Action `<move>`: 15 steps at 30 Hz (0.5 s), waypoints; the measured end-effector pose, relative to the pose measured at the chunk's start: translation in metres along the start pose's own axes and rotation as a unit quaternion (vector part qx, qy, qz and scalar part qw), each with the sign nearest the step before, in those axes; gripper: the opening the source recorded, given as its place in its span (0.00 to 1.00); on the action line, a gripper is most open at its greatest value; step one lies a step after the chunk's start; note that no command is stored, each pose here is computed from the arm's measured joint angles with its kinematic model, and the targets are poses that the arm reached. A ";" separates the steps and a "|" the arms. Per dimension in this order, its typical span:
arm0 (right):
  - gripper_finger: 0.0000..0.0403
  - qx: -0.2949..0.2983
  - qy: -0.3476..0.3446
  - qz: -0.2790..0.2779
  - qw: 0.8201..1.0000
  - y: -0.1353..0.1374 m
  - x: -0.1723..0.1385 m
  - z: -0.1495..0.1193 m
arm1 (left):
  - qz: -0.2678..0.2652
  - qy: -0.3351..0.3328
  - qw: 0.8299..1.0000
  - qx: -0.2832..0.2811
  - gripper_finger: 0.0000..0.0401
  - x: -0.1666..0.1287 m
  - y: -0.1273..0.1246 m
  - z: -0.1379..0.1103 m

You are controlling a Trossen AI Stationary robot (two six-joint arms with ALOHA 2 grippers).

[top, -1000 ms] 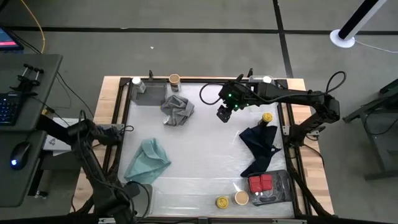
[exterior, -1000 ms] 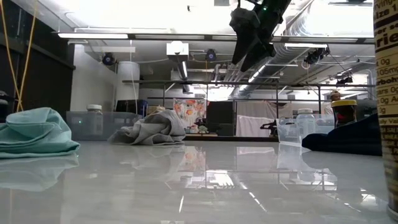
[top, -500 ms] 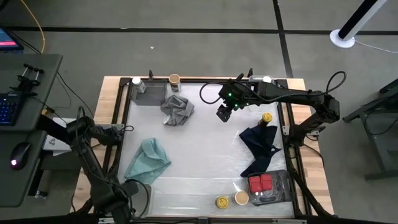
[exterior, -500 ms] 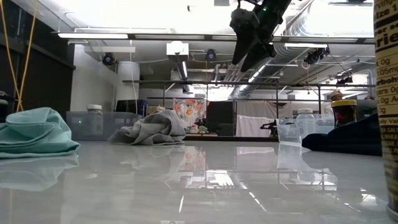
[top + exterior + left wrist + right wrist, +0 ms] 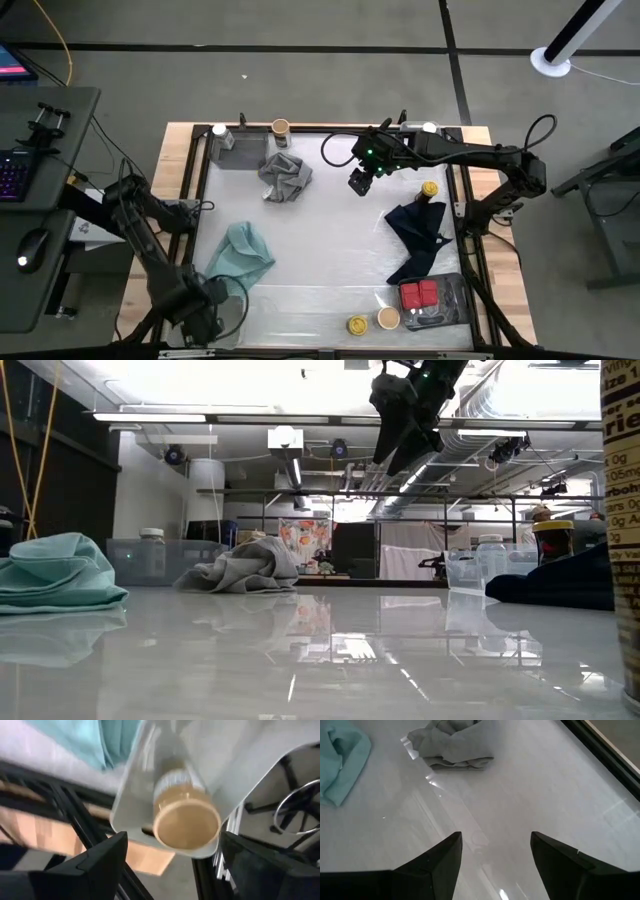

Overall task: Sort spices by type
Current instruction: Put the top brown seasoning bottle into the white bin

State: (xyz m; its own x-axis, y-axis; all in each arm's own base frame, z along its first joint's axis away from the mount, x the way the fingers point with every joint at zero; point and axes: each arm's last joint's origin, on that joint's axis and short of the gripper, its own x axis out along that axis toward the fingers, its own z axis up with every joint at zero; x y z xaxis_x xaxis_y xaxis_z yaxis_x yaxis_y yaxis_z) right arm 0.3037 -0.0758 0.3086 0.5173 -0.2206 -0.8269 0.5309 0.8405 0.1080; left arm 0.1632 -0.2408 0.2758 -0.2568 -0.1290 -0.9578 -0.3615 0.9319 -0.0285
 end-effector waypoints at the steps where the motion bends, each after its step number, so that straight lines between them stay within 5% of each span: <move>1: 0.58 0.000 0.000 0.000 1.000 0.000 0.000 0.000 | -0.006 -0.011 1.000 0.001 0.76 -0.005 0.004 0.002; 8: 0.58 0.000 0.006 0.008 1.000 0.000 0.000 -0.001 | -0.041 -0.144 0.989 0.000 0.76 -0.060 0.060 0.020; 15: 0.58 0.006 0.010 0.016 1.000 0.001 0.000 -0.001 | 0.008 -0.344 0.932 -0.109 0.77 -0.115 0.157 0.074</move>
State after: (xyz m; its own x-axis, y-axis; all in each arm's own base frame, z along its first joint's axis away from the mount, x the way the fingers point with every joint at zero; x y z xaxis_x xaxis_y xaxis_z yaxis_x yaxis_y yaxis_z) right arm 0.3034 -0.0746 0.3081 0.5213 -0.1842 -0.8333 0.5221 0.8412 0.1407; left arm 0.2021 -0.0542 0.3603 0.3460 0.2022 -0.9162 -0.5556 0.8310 -0.0264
